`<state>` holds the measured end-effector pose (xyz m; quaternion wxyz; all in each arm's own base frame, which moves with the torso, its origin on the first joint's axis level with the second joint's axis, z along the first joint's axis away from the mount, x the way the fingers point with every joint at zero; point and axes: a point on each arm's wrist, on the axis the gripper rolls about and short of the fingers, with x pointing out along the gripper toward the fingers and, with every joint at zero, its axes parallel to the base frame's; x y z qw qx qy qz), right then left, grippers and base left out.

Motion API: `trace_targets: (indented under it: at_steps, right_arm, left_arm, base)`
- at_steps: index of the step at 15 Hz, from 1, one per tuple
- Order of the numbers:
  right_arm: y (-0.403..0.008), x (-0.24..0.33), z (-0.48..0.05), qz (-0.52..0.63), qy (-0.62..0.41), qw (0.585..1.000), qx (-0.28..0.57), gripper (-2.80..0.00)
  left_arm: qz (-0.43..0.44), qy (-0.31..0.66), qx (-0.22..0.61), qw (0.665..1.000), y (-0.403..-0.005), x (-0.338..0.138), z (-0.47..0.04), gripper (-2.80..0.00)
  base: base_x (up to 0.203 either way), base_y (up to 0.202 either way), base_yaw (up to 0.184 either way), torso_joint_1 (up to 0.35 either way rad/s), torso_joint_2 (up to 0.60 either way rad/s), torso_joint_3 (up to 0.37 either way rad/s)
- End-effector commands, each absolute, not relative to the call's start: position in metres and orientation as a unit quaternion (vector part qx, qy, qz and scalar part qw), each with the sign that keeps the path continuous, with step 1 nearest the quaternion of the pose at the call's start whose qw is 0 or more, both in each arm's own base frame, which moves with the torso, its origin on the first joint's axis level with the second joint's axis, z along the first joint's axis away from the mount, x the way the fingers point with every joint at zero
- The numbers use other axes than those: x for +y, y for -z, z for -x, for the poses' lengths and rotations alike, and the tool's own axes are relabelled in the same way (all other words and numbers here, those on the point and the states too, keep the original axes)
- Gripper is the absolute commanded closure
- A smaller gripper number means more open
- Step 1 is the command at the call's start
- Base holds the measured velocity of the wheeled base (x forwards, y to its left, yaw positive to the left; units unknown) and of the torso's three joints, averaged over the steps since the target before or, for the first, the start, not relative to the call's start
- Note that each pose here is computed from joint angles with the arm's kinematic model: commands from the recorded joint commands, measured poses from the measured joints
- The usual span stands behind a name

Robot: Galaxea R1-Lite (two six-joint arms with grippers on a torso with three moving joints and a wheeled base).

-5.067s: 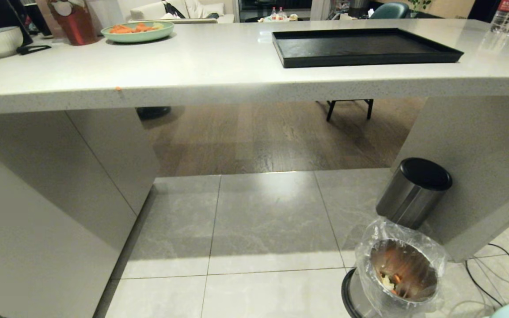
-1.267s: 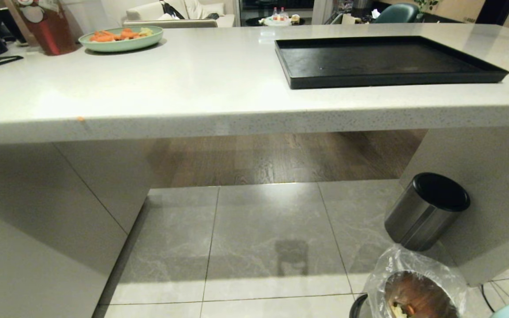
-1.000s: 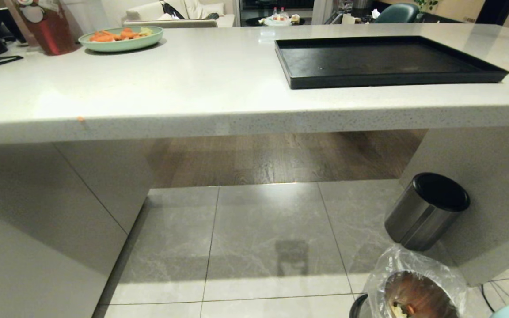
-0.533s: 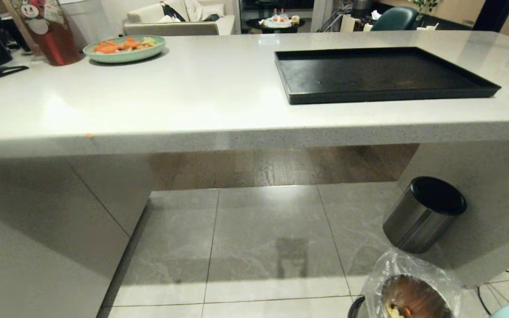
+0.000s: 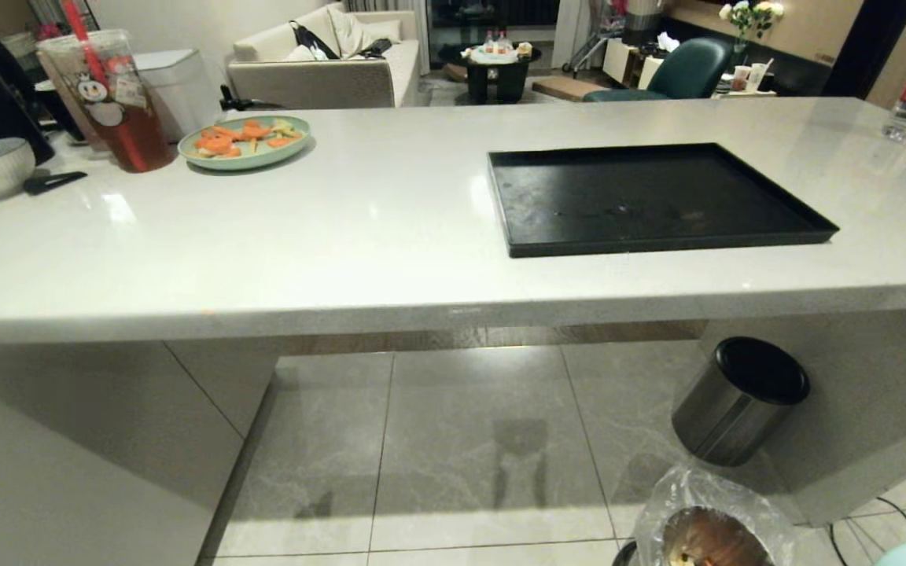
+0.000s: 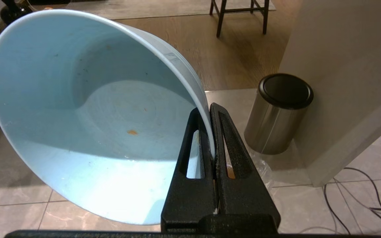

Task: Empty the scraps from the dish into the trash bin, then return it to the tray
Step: Put the bowl back to the table

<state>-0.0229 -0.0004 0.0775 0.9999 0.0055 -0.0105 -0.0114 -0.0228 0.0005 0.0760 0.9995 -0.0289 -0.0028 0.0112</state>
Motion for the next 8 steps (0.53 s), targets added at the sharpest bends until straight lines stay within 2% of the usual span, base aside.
trace_targets:
  at_steps: [1,8]
  right_arm:
    - [-0.0775,-0.0004,0.0228,-0.005,0.011,1.0,-0.01,0.0]
    - [-0.0775,-0.0004,0.0228,-0.005,0.011,1.0,-0.01,0.0]
  left_arm:
    - [0.029,-0.011,-0.003,1.0,-0.0761,0.0005,0.0227,0.0]
    - [0.029,-0.011,-0.003,1.0,-0.0761,0.0005,0.0227,0.0]
  base:
    - [0.0,0.0,0.0,0.085,-0.47,-0.387]
    - [0.0,0.0,0.0,0.118,-0.49,-0.374]
